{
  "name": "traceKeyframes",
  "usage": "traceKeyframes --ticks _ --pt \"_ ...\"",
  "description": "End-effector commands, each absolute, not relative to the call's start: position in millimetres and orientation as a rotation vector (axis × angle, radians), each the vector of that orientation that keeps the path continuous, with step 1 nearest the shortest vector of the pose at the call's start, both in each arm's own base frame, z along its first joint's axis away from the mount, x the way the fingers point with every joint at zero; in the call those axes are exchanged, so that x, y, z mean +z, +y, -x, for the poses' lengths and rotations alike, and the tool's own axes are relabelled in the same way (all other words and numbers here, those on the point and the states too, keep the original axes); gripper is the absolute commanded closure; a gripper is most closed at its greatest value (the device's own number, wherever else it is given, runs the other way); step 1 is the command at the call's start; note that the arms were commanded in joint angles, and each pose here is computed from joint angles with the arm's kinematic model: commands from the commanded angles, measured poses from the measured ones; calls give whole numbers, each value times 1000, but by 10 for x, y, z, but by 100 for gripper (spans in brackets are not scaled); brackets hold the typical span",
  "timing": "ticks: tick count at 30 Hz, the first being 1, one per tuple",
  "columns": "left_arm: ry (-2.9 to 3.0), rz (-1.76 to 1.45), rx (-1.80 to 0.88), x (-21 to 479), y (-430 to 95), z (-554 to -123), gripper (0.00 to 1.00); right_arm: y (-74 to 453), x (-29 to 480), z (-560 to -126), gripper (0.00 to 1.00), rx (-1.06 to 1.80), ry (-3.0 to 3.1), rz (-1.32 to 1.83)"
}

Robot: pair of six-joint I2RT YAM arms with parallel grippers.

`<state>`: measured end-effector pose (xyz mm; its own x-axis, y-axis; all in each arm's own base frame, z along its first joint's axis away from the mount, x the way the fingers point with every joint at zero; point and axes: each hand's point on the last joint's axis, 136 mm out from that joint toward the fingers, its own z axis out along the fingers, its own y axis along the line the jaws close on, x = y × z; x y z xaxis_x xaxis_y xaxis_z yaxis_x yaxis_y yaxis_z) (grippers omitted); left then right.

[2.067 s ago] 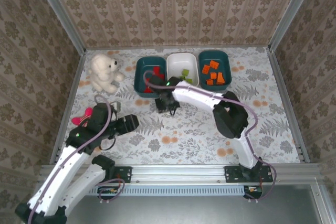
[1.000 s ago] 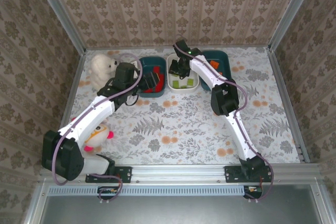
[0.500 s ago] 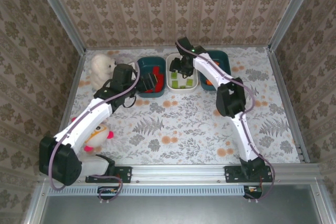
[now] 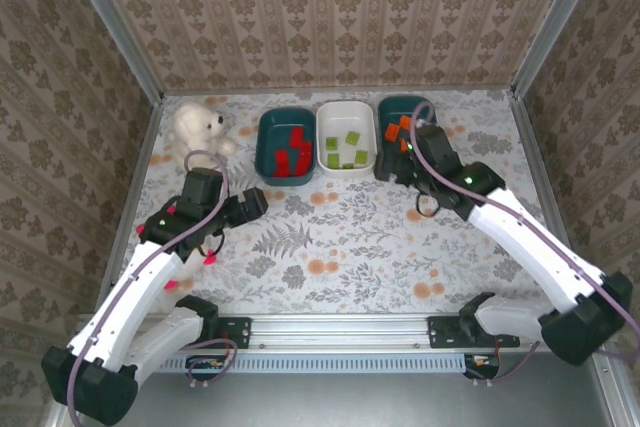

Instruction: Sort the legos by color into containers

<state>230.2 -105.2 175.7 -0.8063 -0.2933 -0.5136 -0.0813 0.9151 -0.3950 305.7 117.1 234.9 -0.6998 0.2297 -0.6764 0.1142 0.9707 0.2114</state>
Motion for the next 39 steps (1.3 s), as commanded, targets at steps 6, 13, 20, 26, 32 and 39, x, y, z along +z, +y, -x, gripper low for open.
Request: traceKeyframes --ticks 6,13,20,26,32,39 --pt "2349 366 207 1692 -138 -2486 0 -104 1957 -2865 0 -281 2009 -409" --pt "2194 93 315 1394 -70 -3192 0 -505 1366 -3300 0 -410 2077 -425" --pt "2294 86 184 951 108 -3737 0 -460 1017 -3905 0 -311 2104 -337" --pt "2177 25 100 911 91 -4139 0 -359 999 -4192 0 -197 2082 -245" --pt "2005 -31 106 1006 82 -4088 0 -356 1148 -3885 0 -151 1868 -250" --pt "1914 -24 147 957 80 -3982 0 -268 1005 -3914 0 -120 1886 -199"
